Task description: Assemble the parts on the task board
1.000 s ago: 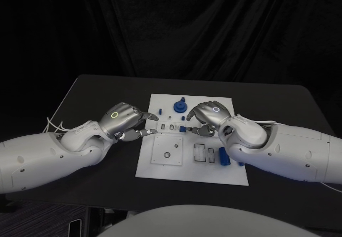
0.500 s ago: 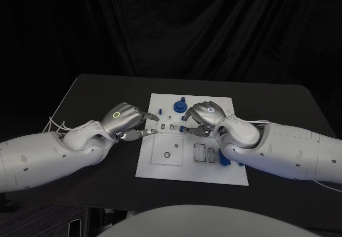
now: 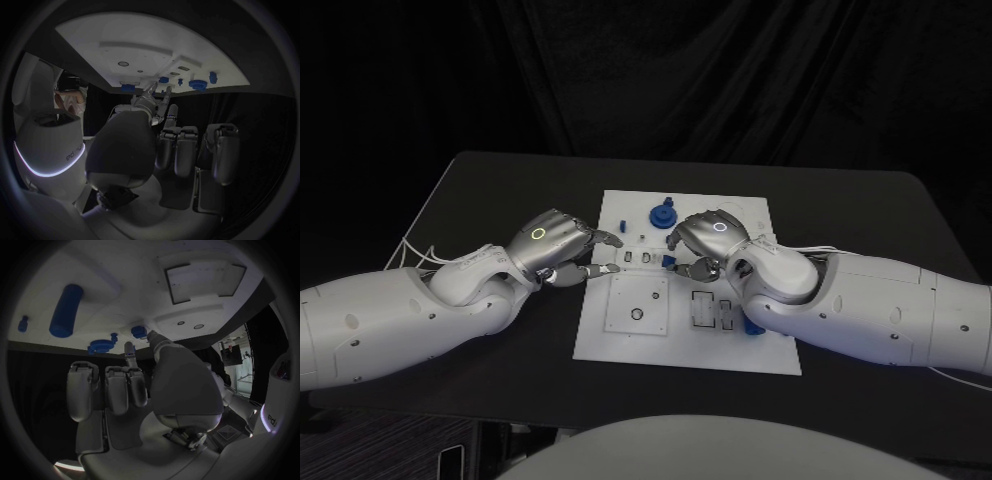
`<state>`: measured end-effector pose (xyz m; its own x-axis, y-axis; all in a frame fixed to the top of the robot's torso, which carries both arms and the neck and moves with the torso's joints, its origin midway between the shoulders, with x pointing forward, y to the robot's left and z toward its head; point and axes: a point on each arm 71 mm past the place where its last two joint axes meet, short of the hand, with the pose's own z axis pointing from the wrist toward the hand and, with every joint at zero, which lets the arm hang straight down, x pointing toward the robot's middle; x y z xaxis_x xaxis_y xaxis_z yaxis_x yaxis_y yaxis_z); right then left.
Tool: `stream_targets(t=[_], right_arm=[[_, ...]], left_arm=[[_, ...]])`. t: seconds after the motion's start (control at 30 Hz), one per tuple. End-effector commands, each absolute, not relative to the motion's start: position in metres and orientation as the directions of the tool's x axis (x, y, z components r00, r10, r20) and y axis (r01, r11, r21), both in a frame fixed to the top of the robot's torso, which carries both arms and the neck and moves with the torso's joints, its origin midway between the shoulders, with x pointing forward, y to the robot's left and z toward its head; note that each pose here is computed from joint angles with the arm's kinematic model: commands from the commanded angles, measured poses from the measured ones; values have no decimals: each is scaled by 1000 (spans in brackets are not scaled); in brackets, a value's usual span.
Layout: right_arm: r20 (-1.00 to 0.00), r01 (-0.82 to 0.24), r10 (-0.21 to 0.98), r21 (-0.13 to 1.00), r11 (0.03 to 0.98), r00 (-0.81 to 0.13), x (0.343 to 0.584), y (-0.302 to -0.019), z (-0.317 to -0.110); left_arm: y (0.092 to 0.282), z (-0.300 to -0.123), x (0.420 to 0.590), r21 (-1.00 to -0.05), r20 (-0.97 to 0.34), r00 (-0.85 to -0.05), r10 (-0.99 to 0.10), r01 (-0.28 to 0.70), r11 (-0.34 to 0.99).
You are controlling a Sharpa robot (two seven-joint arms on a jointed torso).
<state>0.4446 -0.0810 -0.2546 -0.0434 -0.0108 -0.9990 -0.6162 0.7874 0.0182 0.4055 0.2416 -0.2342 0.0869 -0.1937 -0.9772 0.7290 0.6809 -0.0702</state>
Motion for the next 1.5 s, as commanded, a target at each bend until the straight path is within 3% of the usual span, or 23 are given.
stream_targets(t=[0.03,1.13,1.5], right_arm=[[-998,-603,-35,2,798,-49,444,-82,-258],[-997,-604,-38,6,797,-61,444,-74,-270],[-999,-614,22,37,788,-32,441,-77,-269]], left_arm=[[239,-236,405,-76,-979,72,-188,731,678],[233,-245,404,-95,-985,30,-172,734,673],[233,-246,404,-95,-985,30,-172,737,669]])
